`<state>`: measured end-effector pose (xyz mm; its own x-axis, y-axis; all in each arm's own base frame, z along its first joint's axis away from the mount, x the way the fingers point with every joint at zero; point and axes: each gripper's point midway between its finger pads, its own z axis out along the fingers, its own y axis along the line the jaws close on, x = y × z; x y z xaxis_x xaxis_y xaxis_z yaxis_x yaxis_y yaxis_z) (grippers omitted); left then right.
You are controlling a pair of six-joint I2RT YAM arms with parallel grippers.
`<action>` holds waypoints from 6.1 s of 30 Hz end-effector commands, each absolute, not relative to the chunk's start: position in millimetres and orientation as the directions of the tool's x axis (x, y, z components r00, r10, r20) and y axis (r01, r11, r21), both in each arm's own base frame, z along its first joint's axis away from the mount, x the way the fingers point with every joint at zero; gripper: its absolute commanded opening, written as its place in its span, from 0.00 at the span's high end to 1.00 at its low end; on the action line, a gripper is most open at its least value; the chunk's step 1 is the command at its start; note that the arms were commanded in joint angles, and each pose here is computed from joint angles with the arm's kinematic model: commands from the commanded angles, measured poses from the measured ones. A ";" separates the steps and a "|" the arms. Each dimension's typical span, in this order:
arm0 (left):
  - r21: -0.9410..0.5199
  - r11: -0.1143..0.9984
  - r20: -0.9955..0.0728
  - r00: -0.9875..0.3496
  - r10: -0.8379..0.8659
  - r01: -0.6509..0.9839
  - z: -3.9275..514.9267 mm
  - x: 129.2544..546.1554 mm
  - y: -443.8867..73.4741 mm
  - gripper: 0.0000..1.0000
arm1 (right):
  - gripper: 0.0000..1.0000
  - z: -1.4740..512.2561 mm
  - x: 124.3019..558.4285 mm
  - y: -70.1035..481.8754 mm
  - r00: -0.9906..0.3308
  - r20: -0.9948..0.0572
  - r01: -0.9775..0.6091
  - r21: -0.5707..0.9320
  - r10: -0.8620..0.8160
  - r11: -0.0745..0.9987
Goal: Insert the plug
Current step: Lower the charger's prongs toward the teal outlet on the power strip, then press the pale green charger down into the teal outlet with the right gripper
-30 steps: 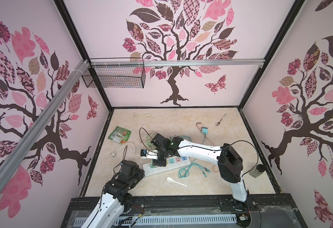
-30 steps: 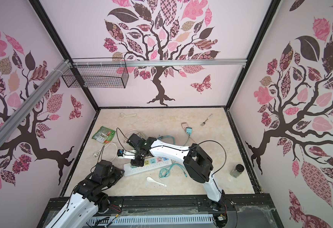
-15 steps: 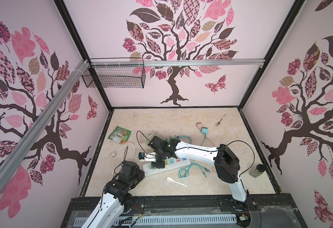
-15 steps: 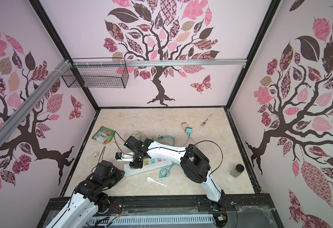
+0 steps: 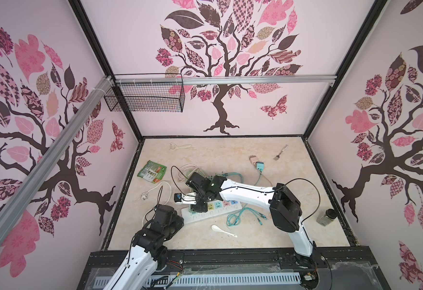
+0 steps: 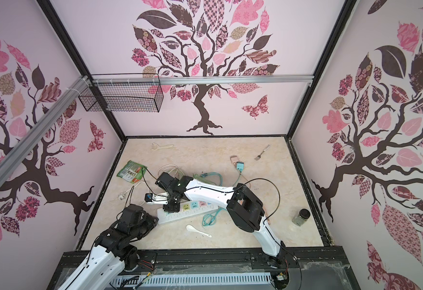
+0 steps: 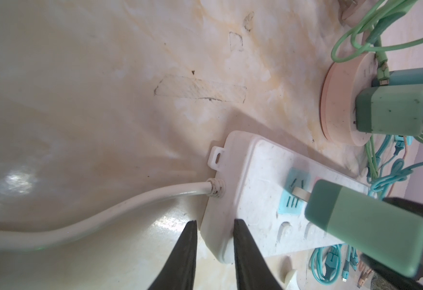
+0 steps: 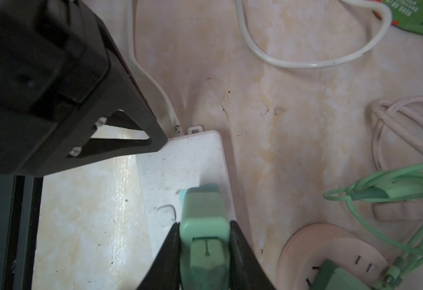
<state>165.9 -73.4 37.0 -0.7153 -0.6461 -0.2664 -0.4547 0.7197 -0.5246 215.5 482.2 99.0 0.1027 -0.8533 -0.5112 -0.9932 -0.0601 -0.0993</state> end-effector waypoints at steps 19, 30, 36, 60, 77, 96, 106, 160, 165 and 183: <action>-0.511 0.728 -0.268 -0.720 -0.641 -0.457 29.4 163.9 -71.2 0.72 | 0.74 108.5 199.4 477.6 0.131 -0.506 -0.991 -0.072 -0.852 -0.110; -0.508 0.729 -0.270 -0.719 -0.640 -0.458 28.9 163.7 -70.6 0.72 | 0.74 130.1 198.6 478.8 0.144 -0.549 -0.989 -0.098 -0.823 -0.108; -0.508 0.729 -0.270 -0.719 -0.641 -0.459 28.8 163.7 -70.5 0.72 | 0.74 130.8 200.8 477.4 0.149 -0.545 -0.988 -0.113 -0.825 -0.103; -0.518 0.727 -0.288 -0.709 -0.644 -0.450 30.9 165.4 -69.2 0.72 | 0.72 99.7 207.2 473.9 0.185 -0.464 -0.982 -0.129 -0.867 -0.141; -0.549 0.721 -0.301 -0.705 -0.642 -0.423 33.4 165.9 -71.3 0.74 | 0.69 91.3 201.5 480.4 0.267 -0.417 -0.964 -0.126 -0.869 -0.235; -0.552 0.722 -0.301 -0.708 -0.639 -0.417 33.8 165.9 -72.4 0.75 | 0.69 78.1 197.8 483.7 0.266 -0.418 -0.964 -0.109 -0.869 -0.243; -0.552 0.723 -0.302 -0.708 -0.638 -0.415 33.8 166.1 -72.3 0.75 | 0.69 66.3 199.9 481.9 0.263 -0.394 -0.965 -0.106 -0.881 -0.241; -0.567 0.716 -0.317 -0.694 -0.646 -0.407 40.5 168.6 -71.6 0.75 | 0.64 39.8 204.2 470.0 0.169 -0.285 -0.985 -0.068 -0.944 -0.156; -0.574 0.711 -0.316 -0.691 -0.651 -0.407 41.5 168.6 -71.9 0.74 | 0.61 63.7 202.7 481.0 0.160 -0.354 -0.987 -0.069 -0.921 -0.145; -0.582 0.705 -0.312 -0.689 -0.654 -0.405 44.3 169.7 -73.2 0.73 | 0.45 91.9 201.9 473.7 0.114 -0.408 -0.993 -0.079 -0.906 -0.090</action>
<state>169.1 -73.9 45.5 -0.6917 -0.6527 -0.3089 -0.4065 0.7056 -0.5805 201.4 477.9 59.3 0.1308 -0.9229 -0.3622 -0.9913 -0.1160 -0.0624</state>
